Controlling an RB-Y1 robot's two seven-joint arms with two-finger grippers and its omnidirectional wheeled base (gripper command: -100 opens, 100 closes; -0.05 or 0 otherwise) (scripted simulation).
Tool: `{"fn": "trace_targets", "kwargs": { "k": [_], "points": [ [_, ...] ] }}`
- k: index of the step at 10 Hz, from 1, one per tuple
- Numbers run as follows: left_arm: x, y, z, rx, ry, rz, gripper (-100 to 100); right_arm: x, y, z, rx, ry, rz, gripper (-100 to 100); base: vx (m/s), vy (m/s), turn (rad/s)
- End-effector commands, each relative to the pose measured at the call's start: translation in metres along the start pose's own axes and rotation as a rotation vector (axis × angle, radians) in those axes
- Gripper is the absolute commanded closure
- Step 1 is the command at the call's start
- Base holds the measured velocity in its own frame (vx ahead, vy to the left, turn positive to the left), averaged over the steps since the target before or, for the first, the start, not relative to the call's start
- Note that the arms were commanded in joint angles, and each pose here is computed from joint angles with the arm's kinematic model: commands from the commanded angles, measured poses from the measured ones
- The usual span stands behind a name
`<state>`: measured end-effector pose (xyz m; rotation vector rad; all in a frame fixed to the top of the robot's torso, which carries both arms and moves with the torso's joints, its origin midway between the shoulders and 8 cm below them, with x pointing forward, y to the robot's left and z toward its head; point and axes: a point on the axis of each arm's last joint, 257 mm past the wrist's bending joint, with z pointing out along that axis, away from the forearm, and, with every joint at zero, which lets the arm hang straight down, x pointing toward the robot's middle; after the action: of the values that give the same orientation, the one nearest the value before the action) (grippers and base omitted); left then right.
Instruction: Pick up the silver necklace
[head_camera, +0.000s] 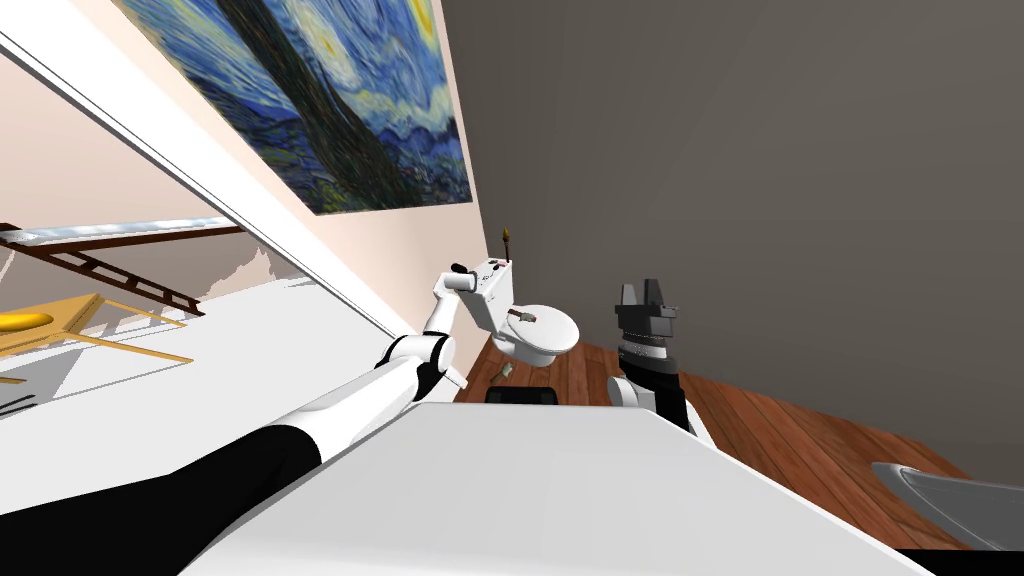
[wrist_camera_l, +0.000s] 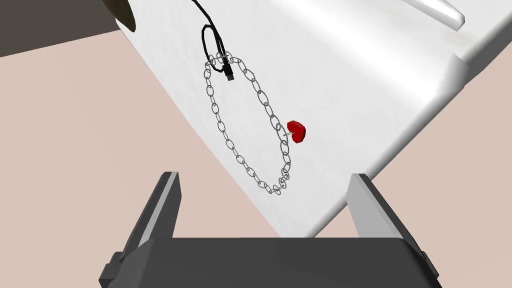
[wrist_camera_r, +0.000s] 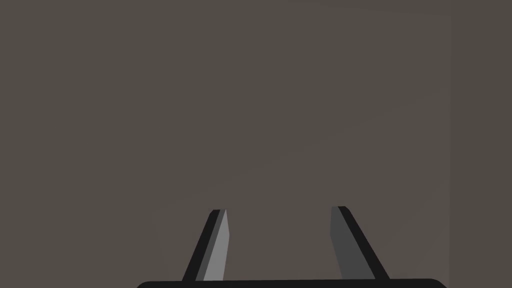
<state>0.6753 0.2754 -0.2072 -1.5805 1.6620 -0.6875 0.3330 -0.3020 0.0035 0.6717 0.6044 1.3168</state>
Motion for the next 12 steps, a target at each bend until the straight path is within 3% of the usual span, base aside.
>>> {"fn": "trace_targets", "kwargs": {
  "k": [1, 2, 6, 7, 8, 9, 12],
  "points": [
    [0.004, 0.01, 0.002, -0.062, 0.005, -0.003, -100, 0.0, 0.0, 0.0, 0.0, 0.0, 0.0, 0, 0.028, -0.01, 0.016],
    [0.011, 0.005, 0.001, -0.088, 0.014, -0.009, -100, 0.0, 0.0, 0.0, 0.0, 0.0, 0.0, 0, 0.044, -0.014, 0.027],
    [0.02, 0.024, 0.0, -0.21, 0.024, -0.011, -100, 0.0, 0.0, 0.0, 0.0, 0.0, 0.0, 0, 0.032, -0.006, 0.014],
    [0.027, 0.018, -0.004, -0.235, 0.033, -0.016, -100, 0.0, 0.0, 0.0, 0.0, 0.0, 0.0, 0, 0.055, -0.002, 0.032],
    [0.028, 0.031, -0.004, -0.279, 0.033, -0.014, -100, 0.0, 0.0, 0.0, 0.0, 0.0, 0.0, 0, 0.046, -0.008, 0.014],
    [0.028, 0.032, -0.004, -0.282, 0.033, -0.014, -100, 0.0, 0.0, 0.0, 0.0, 0.0, 0.0, 0, 0.022, -0.004, 0.001],
    [0.043, 0.037, -0.015, -0.387, 0.048, -0.017, -100, 0.0, 0.0, 0.0, 0.0, 0.0, 0.0, 0, 0.043, -0.005, 0.024]
  ]
}}
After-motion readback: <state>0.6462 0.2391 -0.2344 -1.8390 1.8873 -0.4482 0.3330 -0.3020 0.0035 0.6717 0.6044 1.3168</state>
